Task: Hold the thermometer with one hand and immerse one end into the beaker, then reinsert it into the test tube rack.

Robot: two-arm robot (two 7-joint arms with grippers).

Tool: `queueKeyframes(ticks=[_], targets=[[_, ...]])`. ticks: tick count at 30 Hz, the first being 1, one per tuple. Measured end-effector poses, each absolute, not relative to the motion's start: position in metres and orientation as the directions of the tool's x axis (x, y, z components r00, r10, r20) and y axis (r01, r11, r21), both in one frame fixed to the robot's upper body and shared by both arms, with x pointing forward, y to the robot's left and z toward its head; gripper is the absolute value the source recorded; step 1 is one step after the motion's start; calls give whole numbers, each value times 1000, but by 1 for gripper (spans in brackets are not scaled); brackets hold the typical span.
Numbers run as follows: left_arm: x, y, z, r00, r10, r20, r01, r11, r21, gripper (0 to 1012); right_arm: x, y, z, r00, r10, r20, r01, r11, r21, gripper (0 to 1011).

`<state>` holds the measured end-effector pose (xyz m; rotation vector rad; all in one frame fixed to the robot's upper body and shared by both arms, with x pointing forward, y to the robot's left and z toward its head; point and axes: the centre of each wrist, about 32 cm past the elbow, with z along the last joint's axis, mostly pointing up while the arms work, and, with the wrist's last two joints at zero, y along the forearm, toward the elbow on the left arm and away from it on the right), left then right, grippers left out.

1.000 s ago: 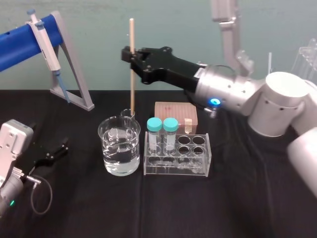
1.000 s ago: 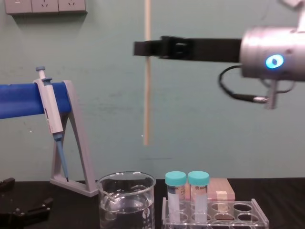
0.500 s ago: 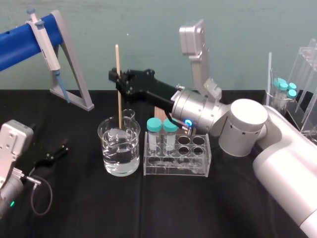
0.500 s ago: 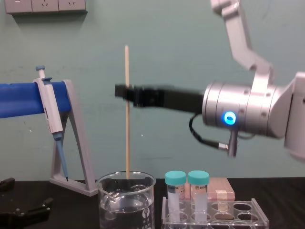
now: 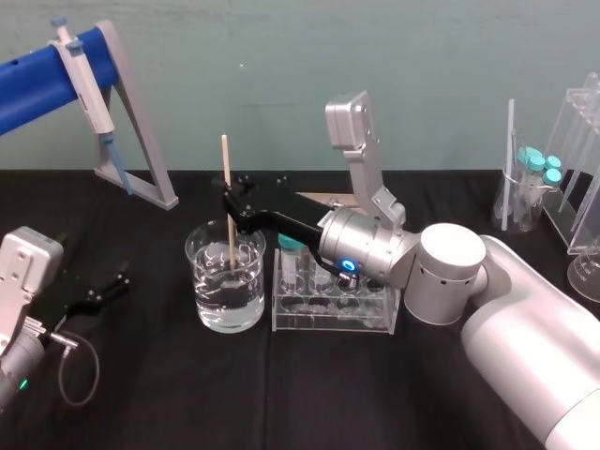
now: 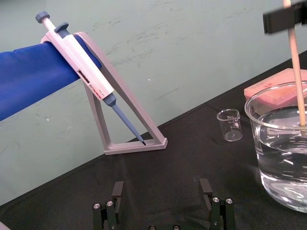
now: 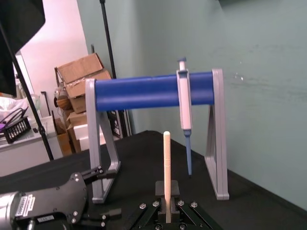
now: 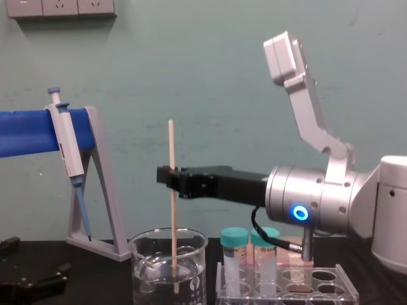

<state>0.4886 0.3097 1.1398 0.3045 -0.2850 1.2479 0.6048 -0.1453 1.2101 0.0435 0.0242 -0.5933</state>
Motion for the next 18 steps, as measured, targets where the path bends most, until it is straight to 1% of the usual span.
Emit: queueKeyframes(ticks=[8,18], targets=[[489,310,1140,292,880,374,-955,287,70,1004,606,-142,1199,824,-566,-37,566,824,8,47],[489,310,1140,292,880,374,-955,287,70,1004,606,-139,1198,825,-565,-35,565,825,2,47]])
